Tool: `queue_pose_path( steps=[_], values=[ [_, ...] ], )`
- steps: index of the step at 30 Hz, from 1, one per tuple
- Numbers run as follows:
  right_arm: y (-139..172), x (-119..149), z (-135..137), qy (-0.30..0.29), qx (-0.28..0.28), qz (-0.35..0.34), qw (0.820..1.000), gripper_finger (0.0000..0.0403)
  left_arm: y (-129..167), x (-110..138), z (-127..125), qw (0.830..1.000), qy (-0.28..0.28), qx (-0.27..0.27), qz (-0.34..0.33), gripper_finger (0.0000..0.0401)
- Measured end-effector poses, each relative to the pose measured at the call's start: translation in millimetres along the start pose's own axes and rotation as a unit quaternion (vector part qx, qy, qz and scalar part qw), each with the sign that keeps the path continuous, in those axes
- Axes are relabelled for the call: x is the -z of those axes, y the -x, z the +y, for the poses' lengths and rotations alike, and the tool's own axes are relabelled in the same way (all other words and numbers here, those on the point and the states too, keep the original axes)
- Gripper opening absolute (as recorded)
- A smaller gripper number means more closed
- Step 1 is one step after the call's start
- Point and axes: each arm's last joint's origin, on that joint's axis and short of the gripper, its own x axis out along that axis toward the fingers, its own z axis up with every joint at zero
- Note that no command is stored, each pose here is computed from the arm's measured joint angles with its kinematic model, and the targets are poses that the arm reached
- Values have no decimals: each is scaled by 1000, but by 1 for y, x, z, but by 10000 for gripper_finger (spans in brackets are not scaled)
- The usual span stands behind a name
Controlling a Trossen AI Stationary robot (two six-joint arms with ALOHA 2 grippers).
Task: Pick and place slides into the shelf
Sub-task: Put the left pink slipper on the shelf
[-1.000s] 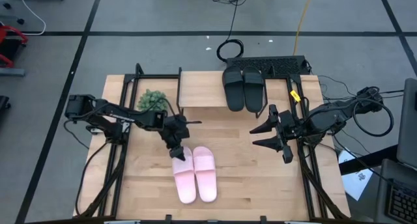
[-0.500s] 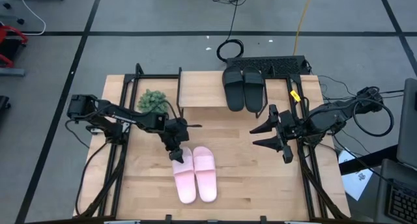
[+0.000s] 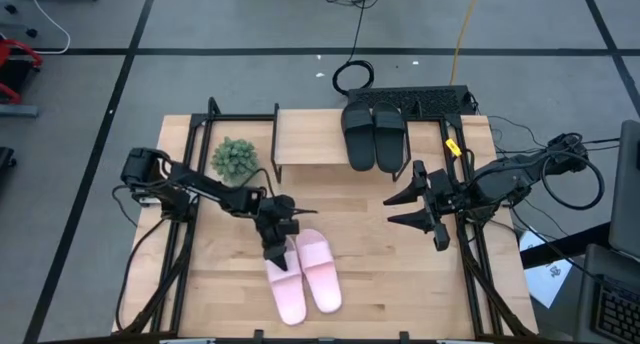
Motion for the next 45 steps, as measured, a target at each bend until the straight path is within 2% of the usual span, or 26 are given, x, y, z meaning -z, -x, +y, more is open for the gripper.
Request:
queue_pose_path(
  steps=[3, 8, 9, 16, 19, 25, 30, 34, 37, 41, 45],
  values=[
    [0, 0, 0, 0, 0, 0, 1000, 160, -6, 3, 1, 1000, 2, -4, 11, 164],
    [0, 0, 0, 0, 0, 0, 1000, 160, -10, 7, 0, 1000, 3, -6, 22, 30],
    [0, 0, 0, 0, 0, 0, 1000, 160, -10, 7, -1, 1000, 5, -6, 21, 17],
    [0, 0, 0, 0, 0, 1, 1000, 160, -2, 4, -16, 1000, 19, 9, 7, 4],
    [0, 1, 0, 1, 1, 3, 1000, 160, 6, -1, -40, 999, -5, 37, -7, 3],
    [0, 1, 0, 6, 1, 4, 1000, 160, 43, -7, -95, 996, -7, 85, 4, 1],
    [0, 1, 0, 22, 1, 4, 1000, 160, 85, -17, -130, 999, 11, 37, 8, 1],
    [0, 1, 0, 28, 1, 4, 1000, 160, 128, -23, -151, 999, -1, -41, 0, 1],
    [0, 1, 0, 27, 1, 3, 1000, 160, 157, -30, -159, 997, 2, -80, -6, 0],
    [0, -1, 0, 22, -1, -4, 1000, 160, 195, -42, -166, 994, -24, -97, -40, 0],
    [-1, -4, -1, 17, 1, -18, 1000, 160, 222, -62, -156, 994, -39, -72, -67, 0]
  ],
)
